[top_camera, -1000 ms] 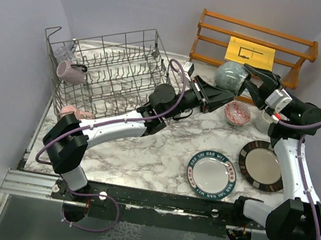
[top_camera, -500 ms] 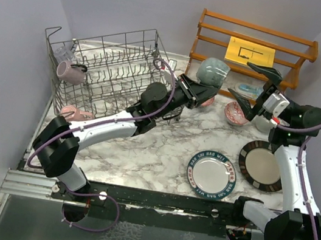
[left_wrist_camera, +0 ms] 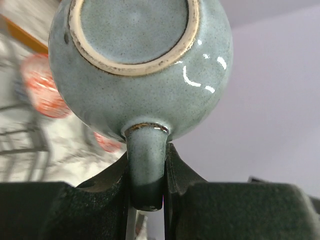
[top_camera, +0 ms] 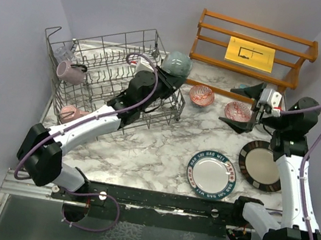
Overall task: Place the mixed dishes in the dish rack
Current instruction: Turn the cup upside down in the dish rack.
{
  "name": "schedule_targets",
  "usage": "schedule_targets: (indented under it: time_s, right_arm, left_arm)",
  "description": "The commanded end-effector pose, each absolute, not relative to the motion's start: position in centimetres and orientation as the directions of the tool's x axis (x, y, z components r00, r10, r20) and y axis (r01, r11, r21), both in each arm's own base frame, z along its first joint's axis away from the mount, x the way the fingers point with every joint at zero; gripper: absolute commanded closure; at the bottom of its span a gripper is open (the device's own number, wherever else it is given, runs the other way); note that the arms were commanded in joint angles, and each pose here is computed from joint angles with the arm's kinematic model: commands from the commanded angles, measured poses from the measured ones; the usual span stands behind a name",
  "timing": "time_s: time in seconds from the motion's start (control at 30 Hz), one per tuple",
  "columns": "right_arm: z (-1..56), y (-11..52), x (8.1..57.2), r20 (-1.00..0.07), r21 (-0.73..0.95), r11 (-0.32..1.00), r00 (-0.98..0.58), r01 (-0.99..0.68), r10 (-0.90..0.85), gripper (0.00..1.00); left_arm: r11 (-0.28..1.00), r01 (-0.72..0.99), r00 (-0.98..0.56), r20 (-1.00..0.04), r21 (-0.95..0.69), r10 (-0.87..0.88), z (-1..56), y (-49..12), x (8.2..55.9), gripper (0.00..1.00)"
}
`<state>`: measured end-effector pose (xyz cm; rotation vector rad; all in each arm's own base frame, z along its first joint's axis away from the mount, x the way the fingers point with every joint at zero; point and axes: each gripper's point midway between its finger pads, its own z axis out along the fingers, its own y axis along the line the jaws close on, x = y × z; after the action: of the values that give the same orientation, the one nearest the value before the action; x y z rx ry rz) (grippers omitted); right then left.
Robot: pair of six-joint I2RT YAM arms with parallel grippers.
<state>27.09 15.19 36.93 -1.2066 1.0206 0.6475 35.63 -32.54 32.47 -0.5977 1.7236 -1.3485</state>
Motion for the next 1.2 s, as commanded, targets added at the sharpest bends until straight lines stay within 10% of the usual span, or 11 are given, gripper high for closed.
schedule_targets:
  time_s: [0.0,0.3,1.17]
  right_arm:
    - [32.8,15.7,24.4,-0.991,-0.131,0.235,0.12,-0.963,-0.062,0.0]
    - [27.1,15.8,25.6,-0.964,0.253,0.144,-0.262,-0.957,-0.047,0.02]
    - [23.7,15.4,26.7,-0.954,0.269,0.224,-0.291,-0.937,-0.072,0.02]
  left_arm:
    - [0.378,0.094,-0.347,-0.386,-0.921,-0.855,35.6,-26.6,37.3,1.0]
    - [0.53,-0.176,-0.106,-0.52,-0.829,-0.848,34.8,-17.0,38.3,1.0]
    - [0.277,-0.755,0.223,-0.631,-0.594,-0.743,23.6,2.2,39.6,1.0]
